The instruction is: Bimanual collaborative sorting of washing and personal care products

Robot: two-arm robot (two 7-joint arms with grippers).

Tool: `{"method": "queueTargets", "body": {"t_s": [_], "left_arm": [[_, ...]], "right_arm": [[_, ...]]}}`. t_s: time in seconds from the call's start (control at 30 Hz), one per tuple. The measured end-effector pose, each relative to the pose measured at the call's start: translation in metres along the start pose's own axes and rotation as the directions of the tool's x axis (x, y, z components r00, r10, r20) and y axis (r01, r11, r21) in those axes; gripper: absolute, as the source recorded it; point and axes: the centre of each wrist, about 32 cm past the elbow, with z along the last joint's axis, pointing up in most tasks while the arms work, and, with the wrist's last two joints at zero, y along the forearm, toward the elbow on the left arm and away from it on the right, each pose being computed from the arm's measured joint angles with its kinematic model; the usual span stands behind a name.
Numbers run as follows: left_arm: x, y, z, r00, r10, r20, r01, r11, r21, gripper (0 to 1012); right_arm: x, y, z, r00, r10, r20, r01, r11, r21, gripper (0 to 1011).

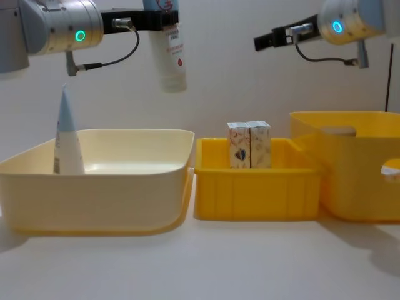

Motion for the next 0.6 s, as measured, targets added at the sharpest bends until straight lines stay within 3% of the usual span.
{"method": "queueTargets", "body": {"t_s": [0.23, 0.6], "left_arm": [[0.0048, -0.0089, -0.0024, 0.9997, -0.015, -0.019, 0.015, 0.9999, 0.003, 273], [0.0051, -0.0166, 0.0021, 0.9991, -0.042, -0.007, 0.043, 0.999, 0.013, 273]], "right_arm": [[0.0, 0.0, -0.003, 0.997, 0.056, 0.045, -0.058, 0.997, 0.049, 1001], [0.004, 0.003, 0.0, 0.98, 0.161, 0.119, -0.161, 0.987, -0.007, 1001]]}}
